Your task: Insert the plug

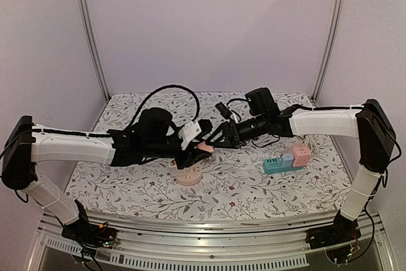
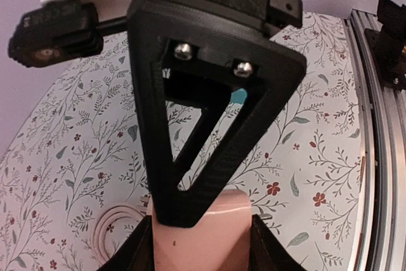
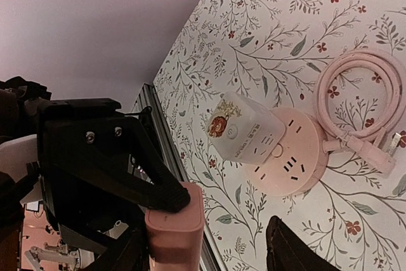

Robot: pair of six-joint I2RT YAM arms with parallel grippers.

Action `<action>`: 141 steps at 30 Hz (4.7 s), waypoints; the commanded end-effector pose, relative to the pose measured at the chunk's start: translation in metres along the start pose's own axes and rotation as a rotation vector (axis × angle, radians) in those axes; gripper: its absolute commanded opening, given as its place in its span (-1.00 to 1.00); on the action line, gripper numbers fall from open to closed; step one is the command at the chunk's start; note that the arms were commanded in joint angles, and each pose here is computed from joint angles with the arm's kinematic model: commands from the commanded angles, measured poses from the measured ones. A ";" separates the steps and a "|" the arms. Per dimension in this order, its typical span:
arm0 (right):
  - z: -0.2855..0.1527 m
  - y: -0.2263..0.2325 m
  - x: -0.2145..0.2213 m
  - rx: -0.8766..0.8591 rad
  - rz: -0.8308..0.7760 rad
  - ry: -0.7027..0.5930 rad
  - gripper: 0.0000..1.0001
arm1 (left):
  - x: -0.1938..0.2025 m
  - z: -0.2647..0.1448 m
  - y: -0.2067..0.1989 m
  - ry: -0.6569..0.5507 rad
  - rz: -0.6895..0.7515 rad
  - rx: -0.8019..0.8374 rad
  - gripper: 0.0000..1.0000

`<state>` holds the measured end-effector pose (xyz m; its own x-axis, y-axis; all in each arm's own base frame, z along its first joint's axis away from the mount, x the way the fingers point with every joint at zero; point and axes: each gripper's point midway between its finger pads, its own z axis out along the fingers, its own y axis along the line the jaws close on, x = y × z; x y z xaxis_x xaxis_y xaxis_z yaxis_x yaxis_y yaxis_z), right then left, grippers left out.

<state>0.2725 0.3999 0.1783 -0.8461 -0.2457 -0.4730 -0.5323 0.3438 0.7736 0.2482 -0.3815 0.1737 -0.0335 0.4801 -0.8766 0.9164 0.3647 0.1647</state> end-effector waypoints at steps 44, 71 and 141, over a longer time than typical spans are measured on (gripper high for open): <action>-0.043 0.022 -0.038 0.175 0.011 -0.458 -0.89 | -0.040 -0.009 0.027 -0.206 -0.391 -0.295 0.98; -0.034 0.044 -0.033 0.065 0.009 -0.483 -0.97 | -0.059 0.013 0.042 -0.341 -0.474 -0.339 0.25; -0.018 0.047 0.079 0.341 -0.057 0.096 0.35 | 0.003 -0.018 -0.078 -0.411 0.277 -0.068 -1.00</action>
<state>0.1755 0.3835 0.1920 -0.8157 -0.3550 -0.4567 -0.5768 0.5592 0.5954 0.1737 -0.3969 0.1535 0.3746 0.2489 -0.8931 0.8453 0.3040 0.4393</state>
